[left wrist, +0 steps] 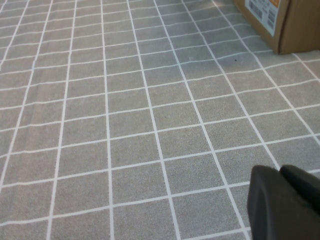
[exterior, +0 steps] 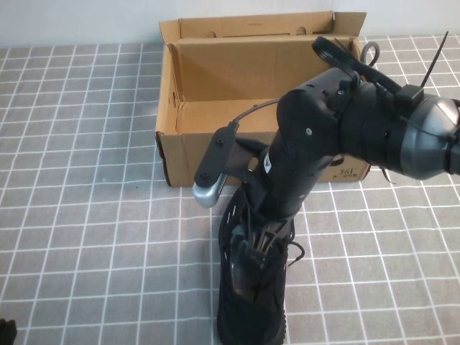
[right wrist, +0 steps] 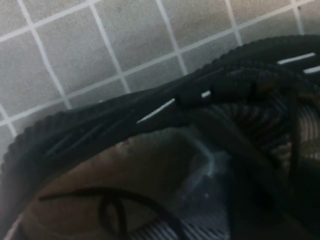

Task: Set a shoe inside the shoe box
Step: Pick up the shoe from the table

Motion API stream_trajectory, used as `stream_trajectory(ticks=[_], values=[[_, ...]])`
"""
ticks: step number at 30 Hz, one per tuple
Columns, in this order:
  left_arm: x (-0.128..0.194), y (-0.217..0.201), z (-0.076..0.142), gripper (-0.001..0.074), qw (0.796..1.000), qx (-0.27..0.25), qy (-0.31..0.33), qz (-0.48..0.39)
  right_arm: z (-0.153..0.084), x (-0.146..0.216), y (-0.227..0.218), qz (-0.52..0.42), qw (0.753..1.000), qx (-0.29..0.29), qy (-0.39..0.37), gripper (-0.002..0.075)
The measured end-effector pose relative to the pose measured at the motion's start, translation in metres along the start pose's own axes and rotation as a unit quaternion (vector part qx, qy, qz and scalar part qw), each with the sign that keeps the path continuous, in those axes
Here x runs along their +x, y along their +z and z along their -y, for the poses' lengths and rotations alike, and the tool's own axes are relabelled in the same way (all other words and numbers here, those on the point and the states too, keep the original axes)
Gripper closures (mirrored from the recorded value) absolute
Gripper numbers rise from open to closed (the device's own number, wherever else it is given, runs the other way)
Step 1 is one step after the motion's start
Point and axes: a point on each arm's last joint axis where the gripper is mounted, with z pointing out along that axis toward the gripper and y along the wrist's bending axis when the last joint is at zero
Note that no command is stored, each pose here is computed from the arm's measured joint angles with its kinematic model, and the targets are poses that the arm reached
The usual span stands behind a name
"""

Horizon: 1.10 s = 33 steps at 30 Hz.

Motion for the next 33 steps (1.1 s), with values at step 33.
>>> stream_trajectory(ticks=[33], values=[[0.000,0.000,0.000,0.0735,1.000,0.000,0.000,0.000,-0.020,-0.016,-0.188,0.158,0.987,0.030,0.005,0.0732]])
